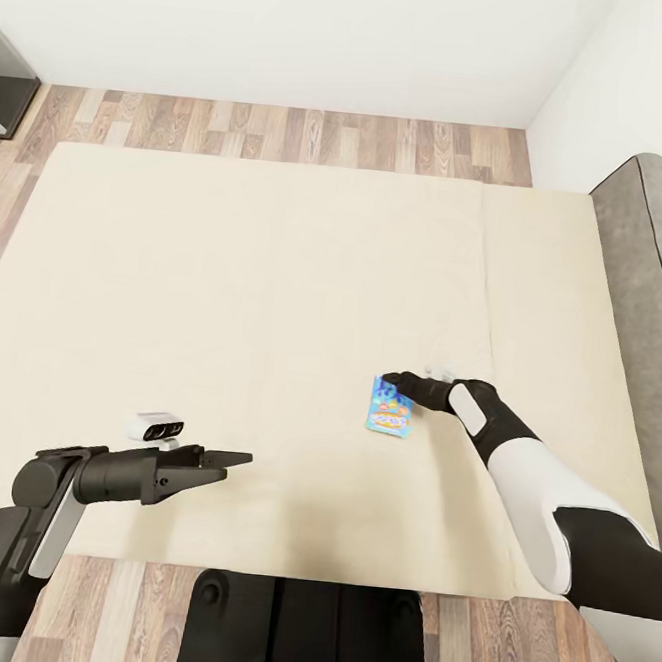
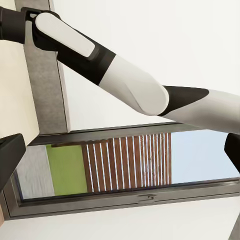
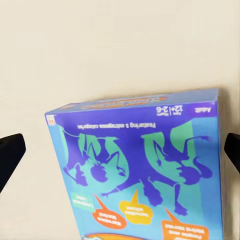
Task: Put all the toys in the child's room - the three board games (two on the bed and one on the table), the two jigsaw puzzles on the table, and the tennis ball on the table - inside the toy box on the table in the child's room.
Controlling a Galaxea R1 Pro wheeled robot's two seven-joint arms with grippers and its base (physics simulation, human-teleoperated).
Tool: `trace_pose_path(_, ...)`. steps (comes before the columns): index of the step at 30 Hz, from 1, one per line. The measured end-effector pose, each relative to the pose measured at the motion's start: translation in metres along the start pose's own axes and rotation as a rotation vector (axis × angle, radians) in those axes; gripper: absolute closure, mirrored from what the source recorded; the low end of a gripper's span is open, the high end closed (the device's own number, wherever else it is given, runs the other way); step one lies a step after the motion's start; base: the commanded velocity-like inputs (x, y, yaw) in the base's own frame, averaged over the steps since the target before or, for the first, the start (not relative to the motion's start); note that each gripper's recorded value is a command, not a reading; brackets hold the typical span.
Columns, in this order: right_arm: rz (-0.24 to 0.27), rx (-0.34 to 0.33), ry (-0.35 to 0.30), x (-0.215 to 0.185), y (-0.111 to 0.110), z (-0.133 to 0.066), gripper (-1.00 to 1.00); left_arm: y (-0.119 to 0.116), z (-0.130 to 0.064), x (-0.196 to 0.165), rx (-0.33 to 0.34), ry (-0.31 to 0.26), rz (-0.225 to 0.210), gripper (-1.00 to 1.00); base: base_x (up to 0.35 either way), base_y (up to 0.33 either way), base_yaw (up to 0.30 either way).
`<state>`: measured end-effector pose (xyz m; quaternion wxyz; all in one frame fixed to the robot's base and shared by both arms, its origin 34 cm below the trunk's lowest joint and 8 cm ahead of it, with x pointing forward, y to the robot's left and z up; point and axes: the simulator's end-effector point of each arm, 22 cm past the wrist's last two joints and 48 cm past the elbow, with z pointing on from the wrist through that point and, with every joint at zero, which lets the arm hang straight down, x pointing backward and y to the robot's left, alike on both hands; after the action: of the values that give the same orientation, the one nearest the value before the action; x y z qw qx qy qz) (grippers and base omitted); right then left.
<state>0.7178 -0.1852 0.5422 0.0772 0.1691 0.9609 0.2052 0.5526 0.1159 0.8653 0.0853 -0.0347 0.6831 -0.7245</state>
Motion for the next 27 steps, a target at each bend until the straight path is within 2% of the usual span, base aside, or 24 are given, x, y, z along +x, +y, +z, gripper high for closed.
trace_pose_path(19, 0.000, -0.009, 0.018, 0.006, 0.007, 0.002, -1.00, 0.000, 0.000, 0.000, 0.000, 0.000, 0.001, -1.00, 0.000, 0.000, 0.000)
trace_pose_path(23, 0.001, -0.029, 0.033, 0.013, 0.020, 0.006, -1.00, 0.000, 0.000, 0.000, 0.000, 0.000, 0.001, -1.00, 0.000, 0.000, 0.000)
trace_pose_path(27, 0.002, -0.061, 0.062, 0.026, 0.044, 0.012, -1.00, 0.000, 0.000, 0.000, 0.000, 0.000, 0.000, -1.00, 0.000, 0.000, 0.000)
